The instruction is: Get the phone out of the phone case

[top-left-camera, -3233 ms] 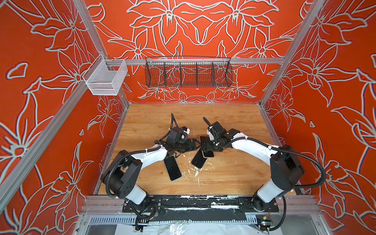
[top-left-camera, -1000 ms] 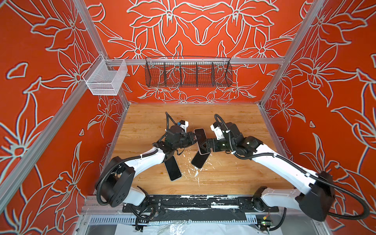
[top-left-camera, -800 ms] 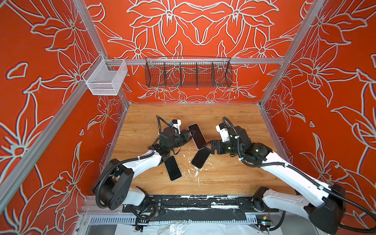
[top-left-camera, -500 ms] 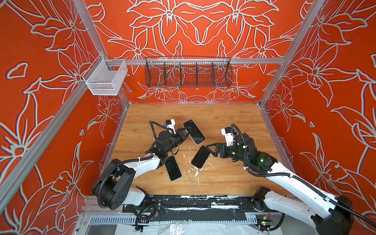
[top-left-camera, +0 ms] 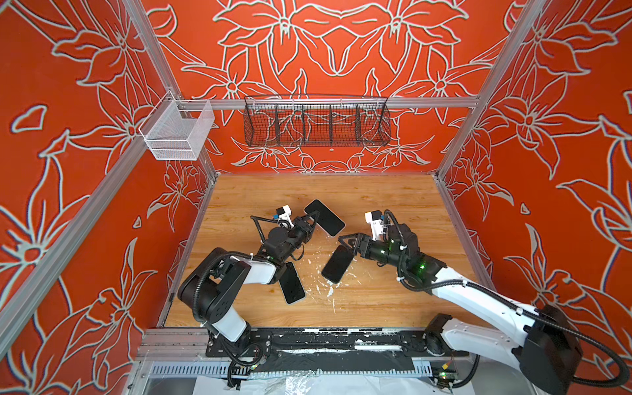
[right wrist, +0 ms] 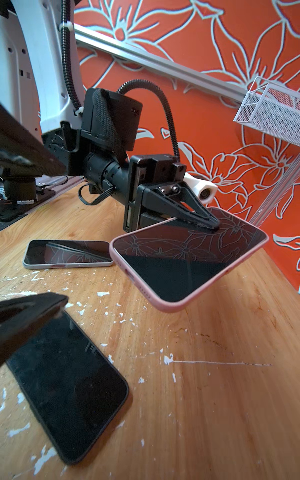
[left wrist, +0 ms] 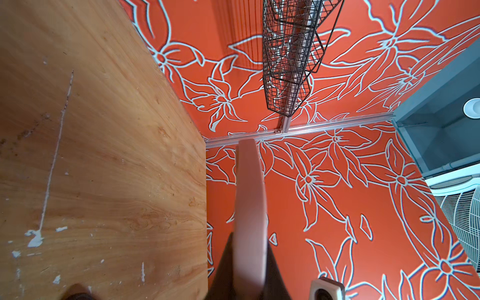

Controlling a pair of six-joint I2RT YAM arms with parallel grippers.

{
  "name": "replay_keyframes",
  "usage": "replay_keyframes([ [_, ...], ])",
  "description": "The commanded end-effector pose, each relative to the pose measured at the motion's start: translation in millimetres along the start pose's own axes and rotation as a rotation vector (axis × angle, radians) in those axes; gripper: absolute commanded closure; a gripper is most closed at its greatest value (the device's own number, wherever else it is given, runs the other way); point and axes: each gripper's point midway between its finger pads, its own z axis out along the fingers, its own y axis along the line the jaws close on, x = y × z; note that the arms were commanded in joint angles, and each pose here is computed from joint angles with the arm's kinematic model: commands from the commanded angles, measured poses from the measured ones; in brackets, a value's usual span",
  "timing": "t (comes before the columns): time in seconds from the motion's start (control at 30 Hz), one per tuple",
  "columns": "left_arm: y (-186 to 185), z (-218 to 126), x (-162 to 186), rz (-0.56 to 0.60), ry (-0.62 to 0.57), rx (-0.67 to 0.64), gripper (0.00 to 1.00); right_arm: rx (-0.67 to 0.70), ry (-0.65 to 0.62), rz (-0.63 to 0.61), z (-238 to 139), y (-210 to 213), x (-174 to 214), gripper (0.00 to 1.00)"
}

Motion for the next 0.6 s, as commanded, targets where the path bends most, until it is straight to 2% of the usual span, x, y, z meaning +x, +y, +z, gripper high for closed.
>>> replay_keyframes([
  [0.0, -48.1, 3.6, -10.7, -0.001, -0.037, 0.174, 1.00, -0.040, -0.036, 0.013, 1.9, 8.7, -6.6, 0.28],
  [0.3, -41.8, 3.8, -13.3, -0.014, -0.053, 0.149, 1.00, -0.052, -0.028, 0.010, 12.3, 14.6, -12.0, 0.29],
  [0.57, -55.8, -4.0, -16.4, 0.052, -0.070, 0.118, 1.00, -0.079, -0.021, 0.047, 30.4, 13.6, -9.1, 0.31],
])
